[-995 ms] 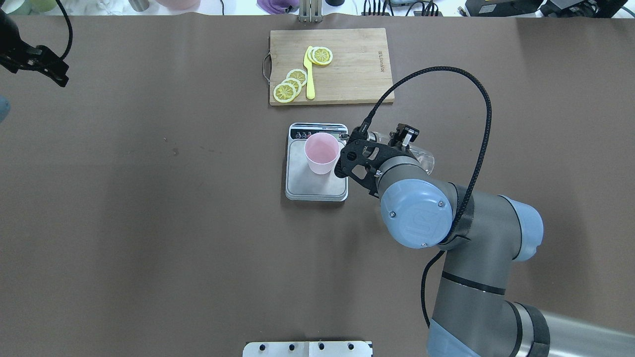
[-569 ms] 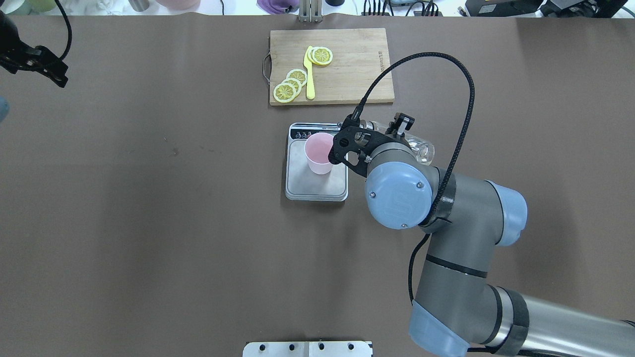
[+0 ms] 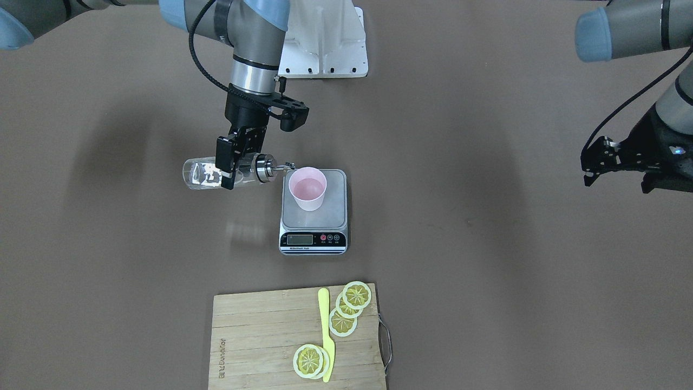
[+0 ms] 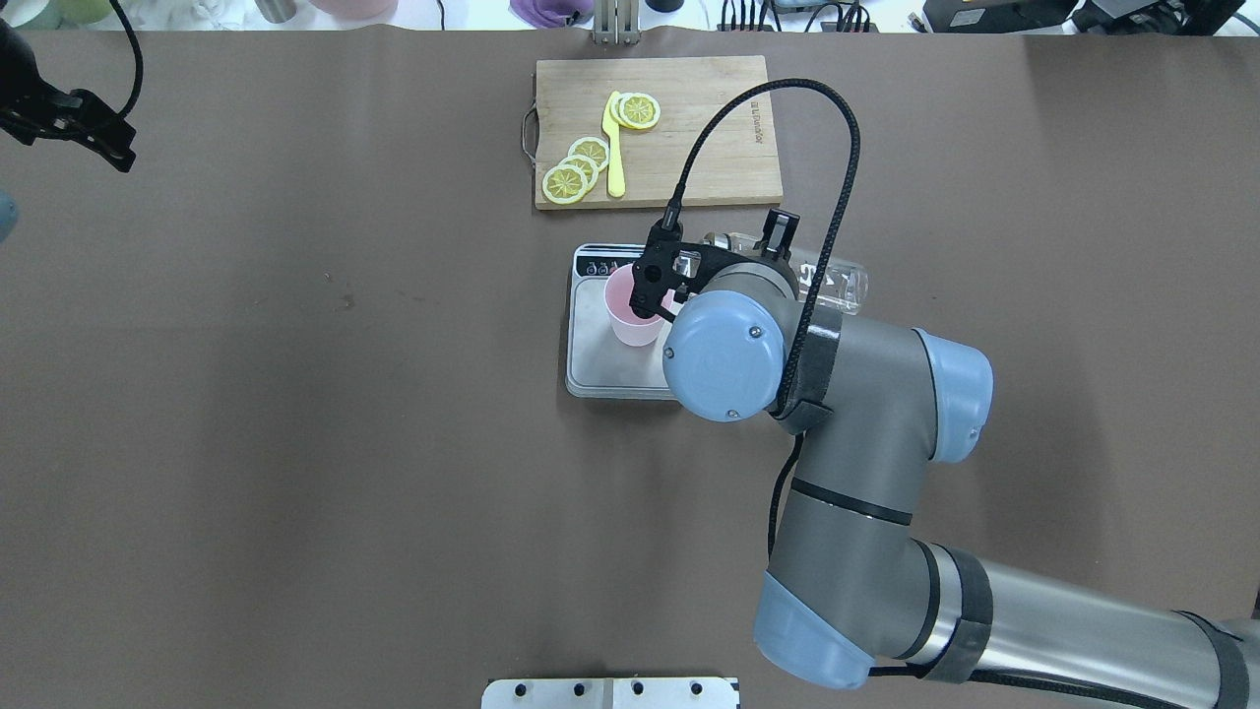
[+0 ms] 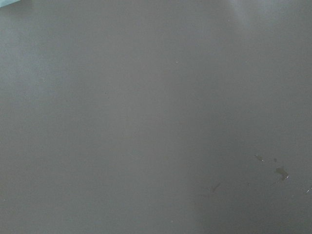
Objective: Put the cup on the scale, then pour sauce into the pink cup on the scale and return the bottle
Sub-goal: 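Tilt the dispenser with the right gripper to pour into the cup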
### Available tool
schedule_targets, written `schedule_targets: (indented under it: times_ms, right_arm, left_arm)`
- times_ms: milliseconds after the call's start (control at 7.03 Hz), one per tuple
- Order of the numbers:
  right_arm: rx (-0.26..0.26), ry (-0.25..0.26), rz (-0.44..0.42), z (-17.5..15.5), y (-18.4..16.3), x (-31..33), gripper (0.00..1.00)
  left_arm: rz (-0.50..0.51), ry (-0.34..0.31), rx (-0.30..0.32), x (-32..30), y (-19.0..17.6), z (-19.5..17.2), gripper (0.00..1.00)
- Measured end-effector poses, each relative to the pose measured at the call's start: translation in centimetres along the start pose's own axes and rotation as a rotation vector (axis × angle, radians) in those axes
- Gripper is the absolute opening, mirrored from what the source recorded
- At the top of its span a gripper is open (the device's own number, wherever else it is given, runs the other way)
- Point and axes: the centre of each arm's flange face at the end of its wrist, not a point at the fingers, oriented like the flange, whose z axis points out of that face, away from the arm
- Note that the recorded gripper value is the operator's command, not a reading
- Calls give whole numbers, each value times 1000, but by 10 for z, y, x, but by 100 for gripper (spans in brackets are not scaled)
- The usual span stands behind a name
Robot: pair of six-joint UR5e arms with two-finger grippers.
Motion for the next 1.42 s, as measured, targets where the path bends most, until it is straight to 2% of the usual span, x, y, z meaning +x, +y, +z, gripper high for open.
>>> schedule_targets:
  times_ms: [427,853,1422]
  right_arm:
    - [-101,28,-159,-6,-5,5,0]
    - [-168,60,-293,-5,-3,9,0]
    - [-228,63,-375,4,-33,3,0]
  left_arm:
    - [-1,1,2,1,0,-1,97]
    - [-4,1,3,1,0,-1,97]
    - [-5,1,3,1,0,-2,97]
